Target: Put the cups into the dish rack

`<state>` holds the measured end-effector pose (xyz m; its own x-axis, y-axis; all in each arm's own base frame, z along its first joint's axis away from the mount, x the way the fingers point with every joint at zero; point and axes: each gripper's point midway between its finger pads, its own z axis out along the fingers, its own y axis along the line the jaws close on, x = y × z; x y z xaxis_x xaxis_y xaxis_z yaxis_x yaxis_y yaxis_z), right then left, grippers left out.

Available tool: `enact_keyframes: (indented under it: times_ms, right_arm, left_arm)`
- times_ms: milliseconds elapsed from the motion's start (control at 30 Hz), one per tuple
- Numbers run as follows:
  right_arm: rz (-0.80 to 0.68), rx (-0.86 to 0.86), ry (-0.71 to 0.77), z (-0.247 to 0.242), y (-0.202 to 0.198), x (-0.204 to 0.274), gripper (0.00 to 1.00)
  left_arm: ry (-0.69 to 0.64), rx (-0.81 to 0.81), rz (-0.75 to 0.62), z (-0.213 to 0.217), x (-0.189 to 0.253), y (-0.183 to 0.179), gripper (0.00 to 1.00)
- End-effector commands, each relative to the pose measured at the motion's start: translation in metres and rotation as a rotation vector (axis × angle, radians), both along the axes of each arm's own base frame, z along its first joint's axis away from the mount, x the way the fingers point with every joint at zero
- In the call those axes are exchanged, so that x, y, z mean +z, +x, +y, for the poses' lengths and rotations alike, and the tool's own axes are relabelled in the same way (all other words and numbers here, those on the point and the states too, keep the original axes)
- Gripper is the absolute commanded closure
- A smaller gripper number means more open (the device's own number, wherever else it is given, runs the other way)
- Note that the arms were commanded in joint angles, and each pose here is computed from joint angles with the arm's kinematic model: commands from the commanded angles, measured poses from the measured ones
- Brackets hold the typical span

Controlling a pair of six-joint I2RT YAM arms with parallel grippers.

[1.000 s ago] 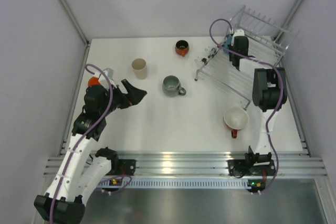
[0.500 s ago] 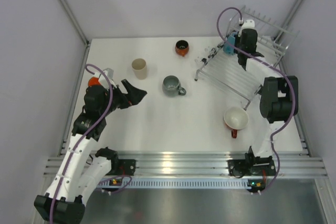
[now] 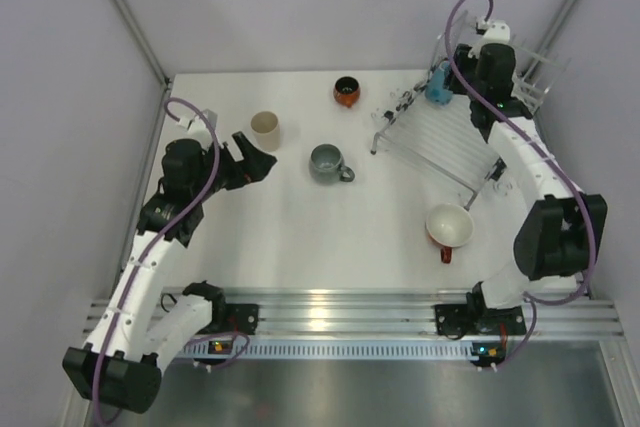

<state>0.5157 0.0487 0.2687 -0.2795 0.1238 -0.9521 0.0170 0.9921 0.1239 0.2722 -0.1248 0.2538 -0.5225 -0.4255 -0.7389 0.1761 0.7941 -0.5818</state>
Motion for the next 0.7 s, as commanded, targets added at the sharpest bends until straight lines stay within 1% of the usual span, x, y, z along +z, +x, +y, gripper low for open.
enact_keyframes:
  times_ms: [0, 33, 67, 100, 133, 167, 200, 233, 267, 300, 333, 367, 433, 467, 500, 600, 667]
  right_arm:
    - [-0.072, 0.118, 0.143, 0.037, -0.047, 0.055, 0.59]
    - [-0.052, 0.143, 0.167, 0.045, -0.055, 0.048, 0.54]
    - [-0.058, 0.177, 0.179, 0.056, -0.064, 0.051, 0.44]
    - [-0.086, 0.203, 0.194, 0.061, -0.077, 0.064, 0.40]
    - [-0.069, 0.233, 0.200, 0.069, -0.086, 0.057, 0.35]
    - [-0.061, 0.262, 0.212, 0.081, -0.096, 0.056, 0.24]
    - [-0.089, 0.279, 0.222, 0.085, -0.108, 0.067, 0.18]
    - [-0.067, 0.289, 0.239, 0.091, -0.117, 0.057, 0.13]
    - [-0.069, 0.327, 0.253, 0.104, -0.127, 0.057, 0.05]
    - [-0.101, 0.352, 0.266, 0.108, -0.138, 0.066, 0.01]
    - [-0.083, 0.367, 0.272, 0.113, -0.145, 0.056, 0.01]
    - [-0.081, 0.398, 0.279, 0.124, -0.154, 0.056, 0.01]
    - [-0.084, 0.416, 0.287, 0.129, -0.167, 0.055, 0.01]
    - [-0.088, 0.438, 0.295, 0.135, -0.174, 0.057, 0.01]
    - [-0.095, 0.449, 0.301, 0.135, -0.181, 0.057, 0.01]
    - [-0.130, 0.472, 0.315, 0.134, -0.195, 0.064, 0.01]
    - [-0.149, 0.475, 0.311, 0.132, -0.200, 0.067, 0.01]
  left_arm:
    - [0.101, 0.020, -0.002, 0.008, 0.010, 0.021, 0.05]
    - [0.132, 0.027, 0.041, 0.011, 0.002, 0.021, 0.08]
    - [0.177, 0.047, 0.053, 0.017, -0.001, 0.027, 0.10]
    - [0.211, 0.058, 0.099, 0.020, -0.012, 0.035, 0.11]
    - [0.230, 0.071, 0.090, 0.023, -0.003, 0.040, 0.11]
    - [0.277, 0.095, 0.111, 0.030, -0.008, 0.044, 0.13]
    - [0.304, 0.104, 0.137, 0.033, -0.015, 0.049, 0.14]
    - [0.320, 0.119, 0.120, 0.035, -0.006, 0.055, 0.15]
    - [0.351, 0.136, 0.125, 0.040, -0.006, 0.058, 0.16]
    - [0.379, 0.153, 0.134, 0.042, -0.009, 0.064, 0.16]
    - [0.396, 0.162, 0.135, 0.044, -0.009, 0.067, 0.16]
    - [0.419, 0.168, 0.129, 0.045, -0.005, 0.074, 0.16]
    - [0.465, 0.185, 0.130, 0.046, -0.003, 0.082, 0.16]
    - [0.476, 0.189, 0.111, 0.045, 0.007, 0.088, 0.16]
    - [0.496, 0.177, 0.136, 0.042, 0.000, 0.094, 0.16]
    - [0.510, 0.121, 0.135, 0.028, 0.002, 0.109, 0.16]
    - [0.523, 0.122, 0.140, 0.027, 0.004, 0.117, 0.15]
